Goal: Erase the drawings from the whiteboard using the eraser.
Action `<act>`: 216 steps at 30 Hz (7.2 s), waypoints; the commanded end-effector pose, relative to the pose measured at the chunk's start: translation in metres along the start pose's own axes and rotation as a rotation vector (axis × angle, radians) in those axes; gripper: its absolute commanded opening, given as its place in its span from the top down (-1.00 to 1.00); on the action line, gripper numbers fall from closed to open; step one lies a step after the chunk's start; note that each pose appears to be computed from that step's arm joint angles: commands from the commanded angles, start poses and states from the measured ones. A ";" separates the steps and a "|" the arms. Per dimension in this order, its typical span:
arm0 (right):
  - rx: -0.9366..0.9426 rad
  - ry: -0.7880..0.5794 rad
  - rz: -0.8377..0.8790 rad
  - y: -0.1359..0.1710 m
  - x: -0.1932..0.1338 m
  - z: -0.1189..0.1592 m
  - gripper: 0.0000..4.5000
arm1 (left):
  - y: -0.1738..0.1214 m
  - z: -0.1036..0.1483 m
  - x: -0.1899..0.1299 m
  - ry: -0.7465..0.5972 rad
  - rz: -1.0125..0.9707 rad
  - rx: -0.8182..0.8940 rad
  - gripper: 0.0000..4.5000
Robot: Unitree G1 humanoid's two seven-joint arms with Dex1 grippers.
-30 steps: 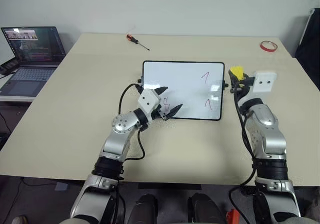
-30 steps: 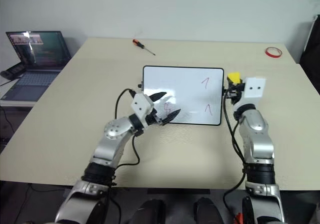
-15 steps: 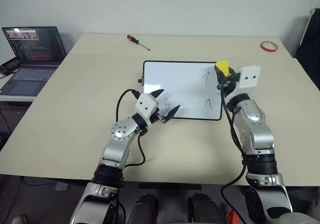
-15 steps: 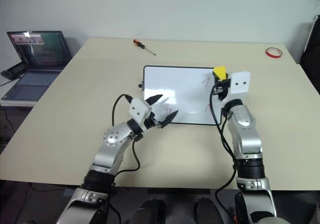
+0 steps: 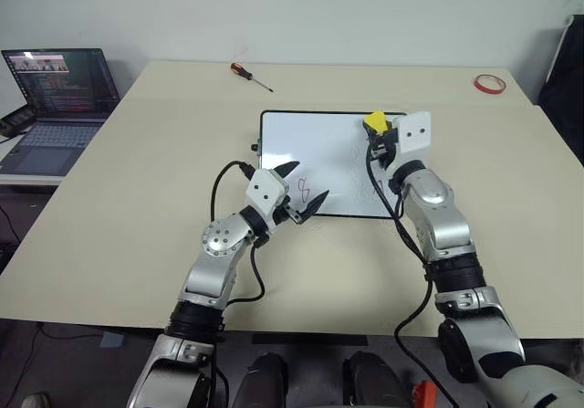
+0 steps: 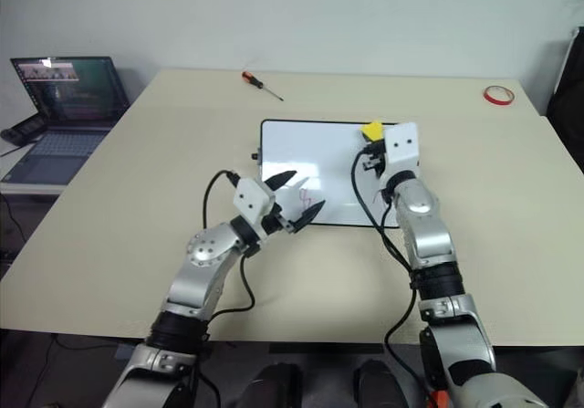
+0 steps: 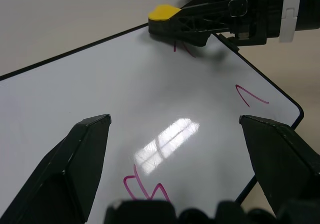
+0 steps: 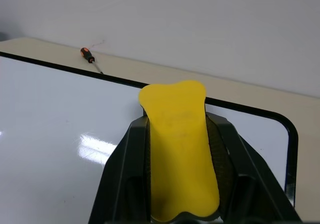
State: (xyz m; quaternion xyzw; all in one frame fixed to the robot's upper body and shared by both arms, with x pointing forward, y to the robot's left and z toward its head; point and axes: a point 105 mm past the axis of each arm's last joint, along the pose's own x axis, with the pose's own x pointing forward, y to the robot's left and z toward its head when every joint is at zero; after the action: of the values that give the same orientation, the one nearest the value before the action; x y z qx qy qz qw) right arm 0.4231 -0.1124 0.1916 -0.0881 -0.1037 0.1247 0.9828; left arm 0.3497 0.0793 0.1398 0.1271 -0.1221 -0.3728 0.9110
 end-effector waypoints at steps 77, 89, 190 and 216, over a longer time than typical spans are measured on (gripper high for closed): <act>-0.115 0.033 -0.011 -0.030 -0.093 0.006 0.48 | -0.023 0.005 -0.013 -0.014 -0.066 -0.047 -1.00; -0.139 0.126 -0.062 -0.022 -0.188 -0.012 0.48 | -0.026 -0.003 -0.035 0.020 -0.056 -0.076 -1.00; -0.324 0.264 0.111 -0.018 -0.120 -0.058 0.48 | -0.012 0.004 -0.029 0.022 -0.016 -0.031 -1.00; -0.409 0.340 0.180 -0.008 -0.110 -0.078 0.48 | -0.011 0.005 -0.031 0.024 -0.007 -0.020 -1.00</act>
State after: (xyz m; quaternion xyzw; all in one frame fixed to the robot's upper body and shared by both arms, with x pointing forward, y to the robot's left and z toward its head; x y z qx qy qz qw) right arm 0.3395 -0.1451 0.1085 -0.3060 0.0132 0.1910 0.9326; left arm 0.3198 0.0945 0.1212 0.1165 -0.0780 -0.3784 0.9150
